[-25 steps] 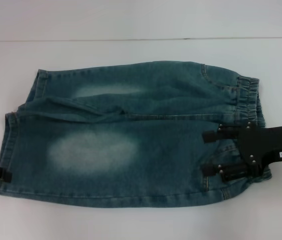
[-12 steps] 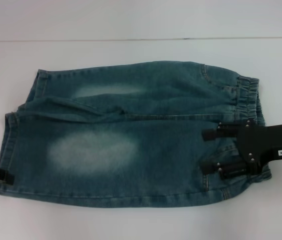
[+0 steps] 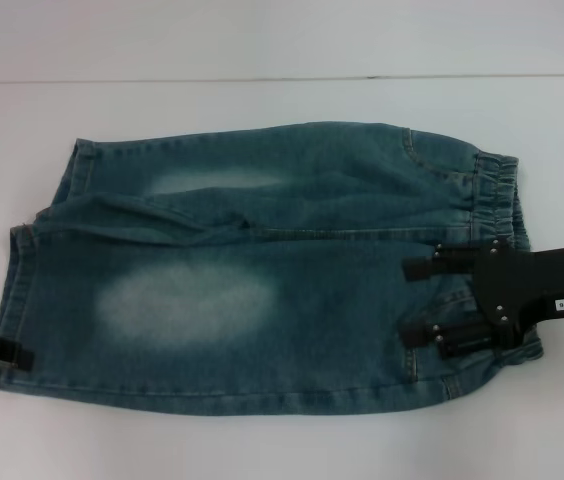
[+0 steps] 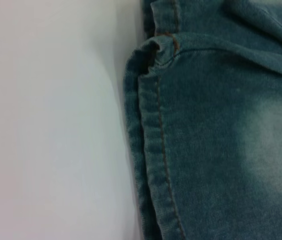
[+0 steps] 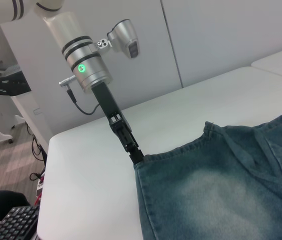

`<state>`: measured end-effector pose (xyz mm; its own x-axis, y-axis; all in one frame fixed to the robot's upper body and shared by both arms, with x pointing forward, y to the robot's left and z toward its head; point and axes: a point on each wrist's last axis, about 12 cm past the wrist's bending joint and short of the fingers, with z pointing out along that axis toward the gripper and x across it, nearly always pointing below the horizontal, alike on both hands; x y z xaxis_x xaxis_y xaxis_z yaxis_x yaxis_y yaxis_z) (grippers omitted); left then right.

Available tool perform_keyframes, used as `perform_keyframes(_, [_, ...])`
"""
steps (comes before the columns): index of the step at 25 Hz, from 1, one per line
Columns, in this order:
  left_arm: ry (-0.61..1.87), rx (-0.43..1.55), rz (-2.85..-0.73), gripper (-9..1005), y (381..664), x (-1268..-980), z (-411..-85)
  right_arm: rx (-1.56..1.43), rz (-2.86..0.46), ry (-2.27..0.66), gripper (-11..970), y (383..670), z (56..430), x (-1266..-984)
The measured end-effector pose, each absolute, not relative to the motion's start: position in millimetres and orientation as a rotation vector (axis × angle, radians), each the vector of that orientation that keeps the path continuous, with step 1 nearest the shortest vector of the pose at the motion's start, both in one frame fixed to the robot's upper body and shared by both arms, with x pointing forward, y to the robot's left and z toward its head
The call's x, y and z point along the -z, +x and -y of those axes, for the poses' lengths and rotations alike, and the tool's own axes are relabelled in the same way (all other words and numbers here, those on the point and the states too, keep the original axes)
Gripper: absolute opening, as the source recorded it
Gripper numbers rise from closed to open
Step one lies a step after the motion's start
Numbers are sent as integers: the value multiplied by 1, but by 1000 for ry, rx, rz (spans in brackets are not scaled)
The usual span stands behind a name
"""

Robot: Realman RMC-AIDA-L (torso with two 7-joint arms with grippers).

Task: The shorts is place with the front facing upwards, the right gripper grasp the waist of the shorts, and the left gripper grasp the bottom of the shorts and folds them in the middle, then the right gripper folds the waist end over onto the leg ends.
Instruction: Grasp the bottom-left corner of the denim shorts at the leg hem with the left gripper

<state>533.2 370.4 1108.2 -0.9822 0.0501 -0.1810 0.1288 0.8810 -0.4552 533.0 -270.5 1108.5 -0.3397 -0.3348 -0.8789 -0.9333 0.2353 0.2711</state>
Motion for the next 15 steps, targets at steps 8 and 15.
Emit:
perform_keyframes(8, [137,709,-2885,778,534,-1108,-371,-1092,-1813,-1169,917,533,270,-1108])
perform_keyframes(15, [139,703,-2889,779,534,-1108,-371,-1096,-1813,-1177,916,532,269,-1108])
